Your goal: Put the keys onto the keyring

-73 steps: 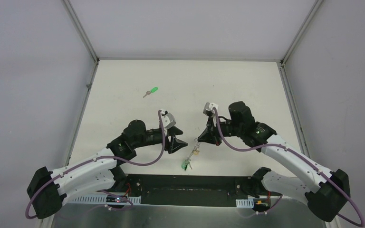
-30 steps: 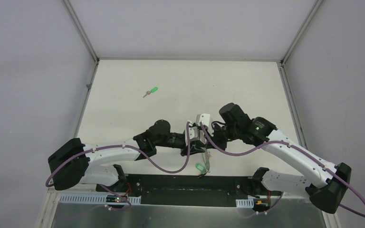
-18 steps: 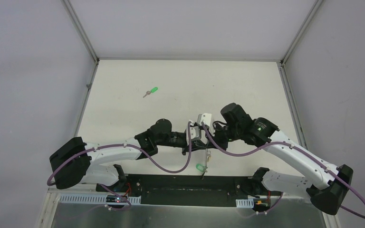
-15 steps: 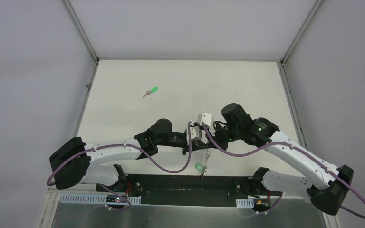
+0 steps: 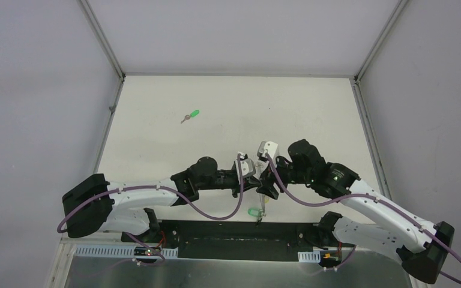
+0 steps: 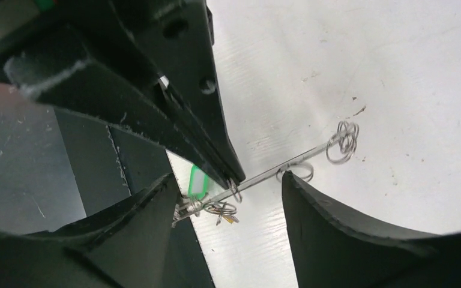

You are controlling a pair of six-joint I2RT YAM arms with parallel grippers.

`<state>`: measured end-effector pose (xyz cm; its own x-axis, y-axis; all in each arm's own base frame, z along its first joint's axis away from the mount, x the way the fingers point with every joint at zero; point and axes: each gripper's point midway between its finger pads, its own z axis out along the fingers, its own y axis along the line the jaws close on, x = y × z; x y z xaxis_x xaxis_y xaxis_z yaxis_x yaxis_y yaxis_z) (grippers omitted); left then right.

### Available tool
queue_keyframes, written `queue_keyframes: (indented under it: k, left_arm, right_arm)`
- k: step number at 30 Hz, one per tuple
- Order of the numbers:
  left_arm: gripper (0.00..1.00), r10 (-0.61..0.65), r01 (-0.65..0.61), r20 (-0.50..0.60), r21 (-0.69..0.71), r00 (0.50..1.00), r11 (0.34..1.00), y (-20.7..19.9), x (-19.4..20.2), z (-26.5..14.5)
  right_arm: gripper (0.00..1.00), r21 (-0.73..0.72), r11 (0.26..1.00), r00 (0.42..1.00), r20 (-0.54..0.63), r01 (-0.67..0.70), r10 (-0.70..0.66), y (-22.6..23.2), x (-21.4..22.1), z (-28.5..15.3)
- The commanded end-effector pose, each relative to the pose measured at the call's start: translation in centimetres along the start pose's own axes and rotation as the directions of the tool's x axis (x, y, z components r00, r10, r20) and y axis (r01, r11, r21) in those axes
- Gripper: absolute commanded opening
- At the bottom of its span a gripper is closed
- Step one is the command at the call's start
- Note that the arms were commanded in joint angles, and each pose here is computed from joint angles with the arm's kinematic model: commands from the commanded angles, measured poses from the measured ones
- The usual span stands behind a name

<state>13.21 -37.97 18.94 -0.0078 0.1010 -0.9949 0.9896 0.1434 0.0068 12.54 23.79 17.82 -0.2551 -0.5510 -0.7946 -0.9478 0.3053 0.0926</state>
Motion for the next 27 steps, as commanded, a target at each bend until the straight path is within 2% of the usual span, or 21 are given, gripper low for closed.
queue_keyframes:
  k: [1, 5, 9, 23, 24, 25, 27]
  left_arm:
    - [0.0, -0.004, 0.023, 0.176, -0.111, 0.984, 0.994, 1.5, -3.3, -0.4]
    - [0.0, 0.017, 0.025, 0.263, -0.155, 0.965, 0.988, 2.0, -4.2, -1.4]
    - [0.0, 0.042, 0.013, 0.329, -0.163, 0.944, 0.987, 1.9, -5.4, -2.1]
    - [0.0, 0.051, 0.017, 0.379, -0.172, 0.924, 0.985, 1.9, -7.2, -2.8]
    - [0.0, 0.051, 0.018, 0.375, -0.178, 0.926, 0.984, 2.0, -7.2, -2.9]
    - [0.0, 0.049, 0.022, 0.368, -0.187, 0.929, 0.982, 2.2, -7.1, -3.0]
    - [0.0, 0.042, 0.035, 0.357, -0.206, 0.933, 0.978, 2.5, -6.8, -3.2]
  right_arm:
    - [0.67, 0.057, 0.987, 0.981, 0.131, -0.15, 0.142, -0.4, -1.4, 0.0]
    - [0.68, 0.08, 0.968, 0.963, 0.15, -0.239, 0.226, -0.6, 0.1, 0.3]
    - [0.68, 0.11, 0.962, 0.955, 0.19, -0.251, 0.228, -1.1, 0.8, 0.4]
    - [0.68, 0.086, 0.967, 0.964, 0.141, -0.238, 0.225, -1.2, 1.7, 2.5]
    - [0.35, 0.105, 0.97, 0.968, 0.148, -0.218, 0.202, -1.5, 1.6, 2.3]
    - [0.21, 0.125, 0.97, 0.971, 0.152, -0.207, 0.187, -1.9, 1.6, 2.2]
    - [0.08, 0.122, 0.972, 0.97, 0.164, -0.202, 0.18, -1.8, 1.3, 2.0]
